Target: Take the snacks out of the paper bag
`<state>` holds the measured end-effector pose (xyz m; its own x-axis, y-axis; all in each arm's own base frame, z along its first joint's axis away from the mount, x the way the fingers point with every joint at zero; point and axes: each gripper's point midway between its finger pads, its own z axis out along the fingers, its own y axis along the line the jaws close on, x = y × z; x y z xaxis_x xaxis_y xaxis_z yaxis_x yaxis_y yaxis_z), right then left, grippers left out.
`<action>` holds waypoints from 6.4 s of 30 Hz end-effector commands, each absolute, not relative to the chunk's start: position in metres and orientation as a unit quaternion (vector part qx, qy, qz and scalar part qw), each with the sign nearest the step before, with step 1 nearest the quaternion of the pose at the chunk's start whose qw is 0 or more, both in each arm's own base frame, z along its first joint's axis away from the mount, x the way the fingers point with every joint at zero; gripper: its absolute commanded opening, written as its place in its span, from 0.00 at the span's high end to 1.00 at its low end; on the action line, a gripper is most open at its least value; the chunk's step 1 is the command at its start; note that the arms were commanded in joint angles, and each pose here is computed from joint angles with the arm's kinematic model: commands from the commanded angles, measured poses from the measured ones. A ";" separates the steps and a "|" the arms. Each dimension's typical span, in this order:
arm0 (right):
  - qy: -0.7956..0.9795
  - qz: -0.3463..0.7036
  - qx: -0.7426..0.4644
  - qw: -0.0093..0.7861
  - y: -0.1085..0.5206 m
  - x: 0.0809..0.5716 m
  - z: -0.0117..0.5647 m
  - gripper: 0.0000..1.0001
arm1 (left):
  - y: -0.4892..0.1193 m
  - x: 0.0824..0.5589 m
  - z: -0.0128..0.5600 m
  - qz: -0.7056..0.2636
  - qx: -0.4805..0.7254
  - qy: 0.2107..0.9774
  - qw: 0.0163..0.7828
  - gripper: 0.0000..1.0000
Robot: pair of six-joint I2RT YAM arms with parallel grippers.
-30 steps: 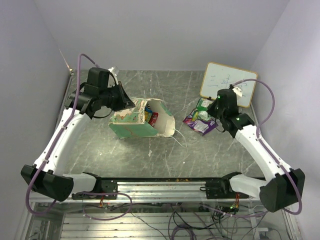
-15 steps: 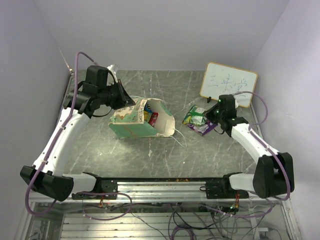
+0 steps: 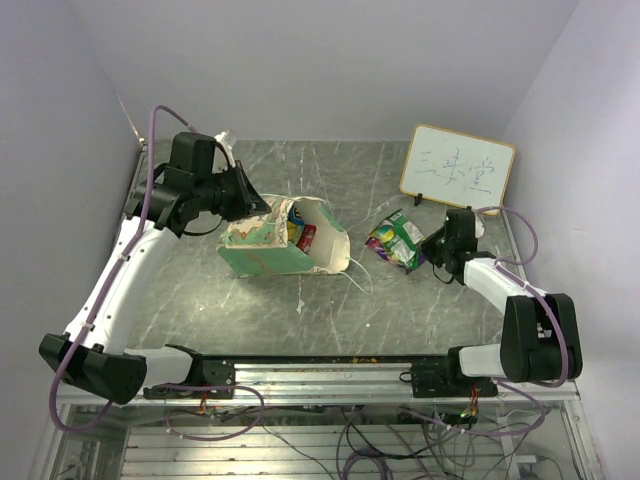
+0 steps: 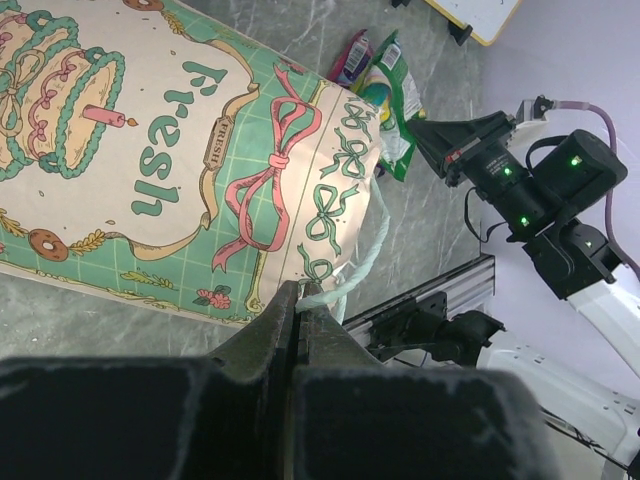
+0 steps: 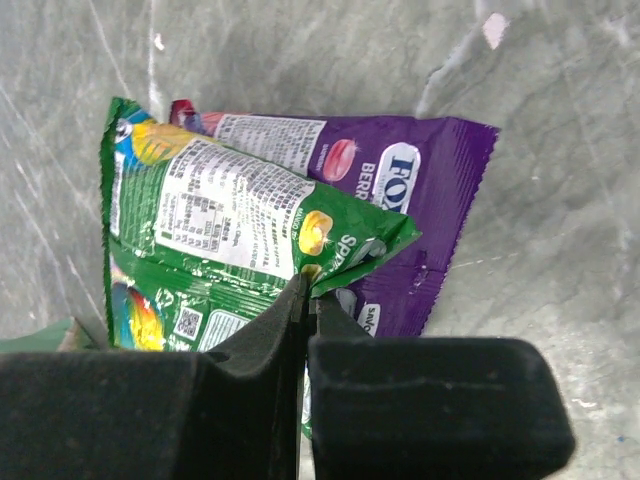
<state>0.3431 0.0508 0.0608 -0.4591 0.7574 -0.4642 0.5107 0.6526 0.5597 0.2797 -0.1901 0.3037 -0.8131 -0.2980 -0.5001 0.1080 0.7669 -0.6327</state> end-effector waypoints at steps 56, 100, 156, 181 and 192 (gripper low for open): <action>0.893 0.310 -0.081 0.315 0.288 0.340 0.134 0.40 | -0.189 0.236 0.312 -0.336 0.005 0.895 0.293 0.93; 0.830 0.290 0.021 0.477 0.405 0.283 0.103 0.48 | -0.216 0.256 0.318 -0.392 -0.019 0.877 0.279 0.93; 0.746 0.399 0.090 0.525 0.449 0.350 0.172 1.00 | -0.190 0.243 0.311 -0.345 -0.050 0.888 0.300 0.93; 0.780 0.319 -0.127 0.524 0.331 0.251 0.245 1.00 | -0.186 0.278 0.314 -0.313 -0.051 0.887 0.334 0.93; 0.797 0.252 -0.169 0.523 0.254 0.213 0.276 1.00 | -0.188 0.286 0.305 -0.317 -0.062 0.884 0.338 0.93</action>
<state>0.2221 0.2859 0.2473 -0.4348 0.0262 -0.9001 -0.5429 0.7899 0.2853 0.2774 -0.1879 0.3035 -0.7888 -0.3074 -0.5323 0.0944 0.7951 -0.5991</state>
